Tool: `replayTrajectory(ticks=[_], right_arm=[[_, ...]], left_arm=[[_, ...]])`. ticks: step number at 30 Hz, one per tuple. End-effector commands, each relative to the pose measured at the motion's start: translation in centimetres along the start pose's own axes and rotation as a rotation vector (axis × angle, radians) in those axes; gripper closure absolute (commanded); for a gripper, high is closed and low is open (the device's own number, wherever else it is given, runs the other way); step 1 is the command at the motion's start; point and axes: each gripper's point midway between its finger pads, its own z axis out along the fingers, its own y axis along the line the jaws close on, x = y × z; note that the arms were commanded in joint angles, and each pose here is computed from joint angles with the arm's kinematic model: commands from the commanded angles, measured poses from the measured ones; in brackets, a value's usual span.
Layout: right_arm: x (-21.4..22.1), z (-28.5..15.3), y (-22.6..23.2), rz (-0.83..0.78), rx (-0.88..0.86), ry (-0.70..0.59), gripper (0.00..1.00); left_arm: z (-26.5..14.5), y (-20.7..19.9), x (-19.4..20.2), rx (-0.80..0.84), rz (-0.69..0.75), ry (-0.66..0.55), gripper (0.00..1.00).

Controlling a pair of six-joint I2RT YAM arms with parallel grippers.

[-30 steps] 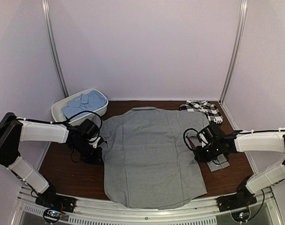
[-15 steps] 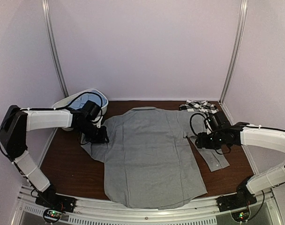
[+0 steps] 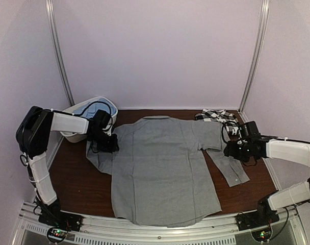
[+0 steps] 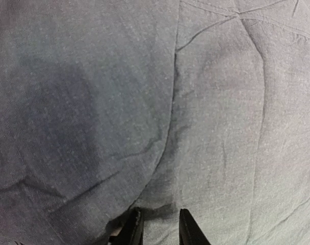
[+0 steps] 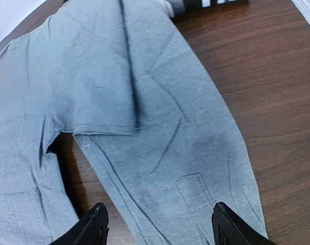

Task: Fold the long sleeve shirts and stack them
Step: Flatten out the crumpled shirt at the center of the board, then pick up the sleeve from the center of the board.

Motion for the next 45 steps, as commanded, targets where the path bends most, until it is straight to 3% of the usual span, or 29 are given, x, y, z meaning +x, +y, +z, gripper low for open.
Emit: replayTrajectory(ticks=[1, 10, 18, 35, 45], right_arm=[[-0.2, 0.2, -1.9, 0.09, -0.025, -0.018, 0.28], [0.4, -0.1, -5.0, 0.194, 0.035, -0.002, 0.17], [2.9, -0.8, -8.7, 0.293, 0.201, 0.054, 0.13], [7.0, -0.5, -8.7, 0.357, 0.16, 0.153, 0.24], [7.9, 1.2, -8.9, 0.253, 0.247, 0.185, 0.28]], left_arm=[[1.0, 2.4, -2.1, -0.055, 0.01, -0.028, 0.74], [0.8, 1.5, -4.1, -0.021, 0.044, -0.032, 0.75], [-3.5, -2.2, -6.3, 0.088, 0.093, -0.12, 0.75], [-11.0, -8.7, -7.6, 0.243, 0.19, -0.253, 0.74], [-12.4, -10.9, -7.2, 0.276, 0.225, -0.277, 0.74]])
